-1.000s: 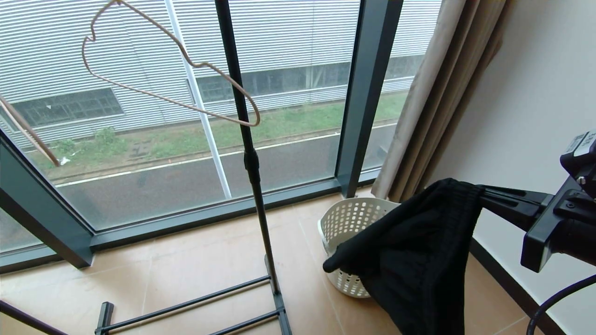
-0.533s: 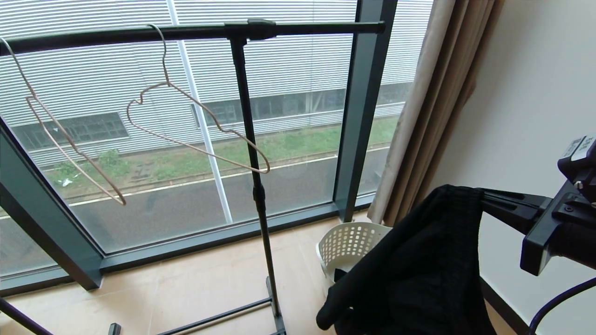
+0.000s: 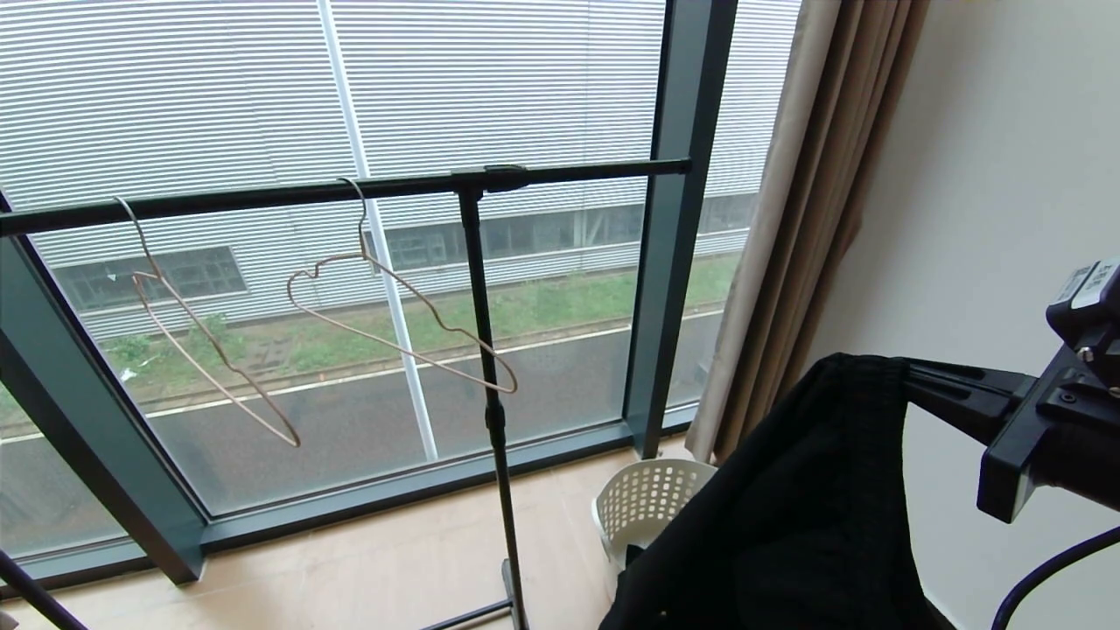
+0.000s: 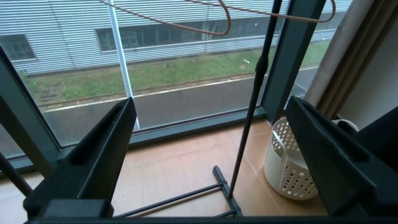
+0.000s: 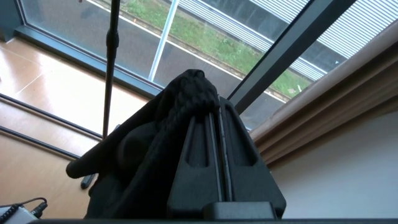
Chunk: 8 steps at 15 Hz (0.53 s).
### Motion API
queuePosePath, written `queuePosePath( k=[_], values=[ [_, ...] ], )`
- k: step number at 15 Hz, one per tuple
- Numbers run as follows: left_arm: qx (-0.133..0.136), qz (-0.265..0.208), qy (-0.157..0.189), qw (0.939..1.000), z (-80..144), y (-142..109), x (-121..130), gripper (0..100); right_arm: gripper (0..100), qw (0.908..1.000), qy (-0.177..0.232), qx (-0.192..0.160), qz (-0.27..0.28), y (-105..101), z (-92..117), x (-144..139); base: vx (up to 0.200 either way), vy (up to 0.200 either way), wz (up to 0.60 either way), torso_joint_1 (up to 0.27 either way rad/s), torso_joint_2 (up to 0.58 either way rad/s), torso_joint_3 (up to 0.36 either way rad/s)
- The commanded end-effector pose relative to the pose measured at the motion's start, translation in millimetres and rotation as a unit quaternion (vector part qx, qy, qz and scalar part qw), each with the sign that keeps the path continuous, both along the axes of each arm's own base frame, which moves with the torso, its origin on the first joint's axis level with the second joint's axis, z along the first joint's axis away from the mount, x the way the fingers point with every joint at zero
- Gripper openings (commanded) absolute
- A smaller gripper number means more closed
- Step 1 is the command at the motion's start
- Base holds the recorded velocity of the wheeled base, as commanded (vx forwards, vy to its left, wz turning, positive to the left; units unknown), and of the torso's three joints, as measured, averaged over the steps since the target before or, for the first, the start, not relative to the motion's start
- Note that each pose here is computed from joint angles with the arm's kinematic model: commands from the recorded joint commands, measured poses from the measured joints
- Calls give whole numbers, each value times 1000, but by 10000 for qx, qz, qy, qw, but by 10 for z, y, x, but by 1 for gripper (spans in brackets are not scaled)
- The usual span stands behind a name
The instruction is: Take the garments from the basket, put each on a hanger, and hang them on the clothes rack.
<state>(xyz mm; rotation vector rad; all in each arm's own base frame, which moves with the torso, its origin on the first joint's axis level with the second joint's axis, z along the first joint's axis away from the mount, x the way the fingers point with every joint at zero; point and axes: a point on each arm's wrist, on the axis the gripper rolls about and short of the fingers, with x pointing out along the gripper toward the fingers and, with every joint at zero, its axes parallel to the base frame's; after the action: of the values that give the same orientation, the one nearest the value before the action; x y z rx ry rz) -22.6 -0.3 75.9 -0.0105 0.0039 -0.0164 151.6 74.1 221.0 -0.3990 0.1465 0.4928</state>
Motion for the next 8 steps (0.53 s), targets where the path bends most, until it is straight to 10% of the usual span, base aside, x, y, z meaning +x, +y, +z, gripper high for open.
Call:
queuePosePath(
  k=[1,8],
  values=[
    [-2,-2,4,10000,-1,0,0,100,0,10000,20,-10,2,2,-9,3,0,0,0,124,-281,-149],
    [-2,-2,4,10000,-1,0,0,100,0,10000,23,-20,11,-6,-22,-17,0,0,0,23,-41,-58]
  ],
)
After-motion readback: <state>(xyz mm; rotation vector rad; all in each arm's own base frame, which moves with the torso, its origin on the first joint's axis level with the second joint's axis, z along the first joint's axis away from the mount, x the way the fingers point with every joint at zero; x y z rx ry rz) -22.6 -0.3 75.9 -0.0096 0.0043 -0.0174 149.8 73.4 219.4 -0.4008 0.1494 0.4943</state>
